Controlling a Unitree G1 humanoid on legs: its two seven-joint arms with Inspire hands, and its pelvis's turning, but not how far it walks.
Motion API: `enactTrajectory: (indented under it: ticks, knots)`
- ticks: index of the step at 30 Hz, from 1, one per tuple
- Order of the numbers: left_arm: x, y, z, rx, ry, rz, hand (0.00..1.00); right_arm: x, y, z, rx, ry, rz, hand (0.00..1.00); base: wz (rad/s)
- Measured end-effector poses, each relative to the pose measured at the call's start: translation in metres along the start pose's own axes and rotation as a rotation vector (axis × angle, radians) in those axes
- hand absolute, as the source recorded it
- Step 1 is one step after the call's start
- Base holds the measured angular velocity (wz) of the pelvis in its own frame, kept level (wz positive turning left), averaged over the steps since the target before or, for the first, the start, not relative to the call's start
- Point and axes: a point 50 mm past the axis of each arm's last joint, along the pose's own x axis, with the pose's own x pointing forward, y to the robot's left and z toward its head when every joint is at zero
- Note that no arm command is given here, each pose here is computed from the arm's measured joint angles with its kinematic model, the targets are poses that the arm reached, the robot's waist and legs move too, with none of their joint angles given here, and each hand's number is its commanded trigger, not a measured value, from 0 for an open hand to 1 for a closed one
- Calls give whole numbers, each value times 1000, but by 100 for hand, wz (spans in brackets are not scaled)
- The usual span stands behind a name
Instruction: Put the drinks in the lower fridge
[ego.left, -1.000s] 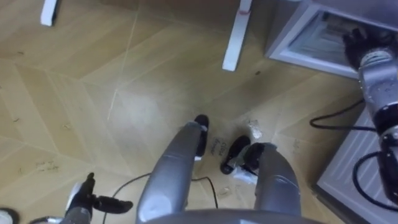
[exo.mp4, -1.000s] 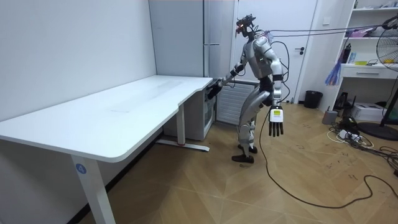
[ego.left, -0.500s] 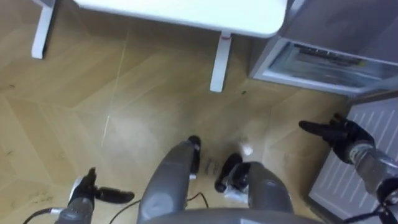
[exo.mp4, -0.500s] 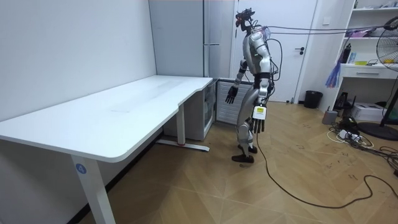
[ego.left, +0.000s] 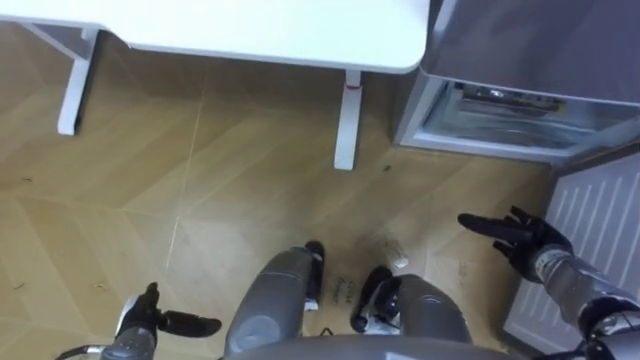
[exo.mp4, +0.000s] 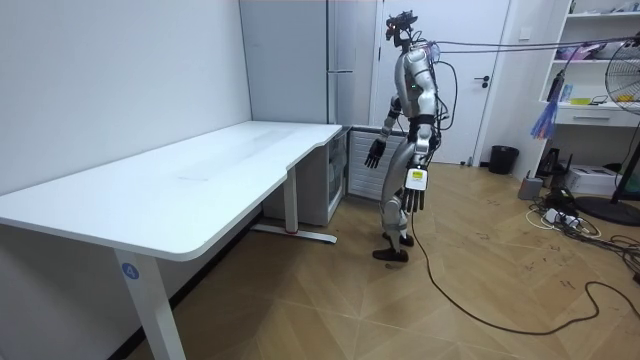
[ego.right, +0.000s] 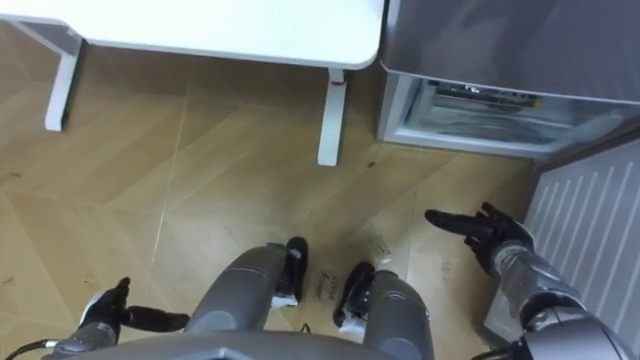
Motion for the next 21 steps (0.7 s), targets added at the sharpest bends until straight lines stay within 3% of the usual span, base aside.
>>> enactTrajectory:
  ticks: [8,13,16,21]
  knots:
    - [-3,-1,-15,-20,42,11,0,-2,-5,-3,13,0,-14,0,-6]
    - [-10,3,-41,-54,111,82,0,-19,-24,-62,-29,118,-58,0,4]
    - [-12,-2,-43,-77,119,90,0,-34,-28,-105,-42,230,-71,0,2]
    - [-12,-7,-43,-114,115,102,0,-48,-29,-141,-76,340,-75,0,-20]
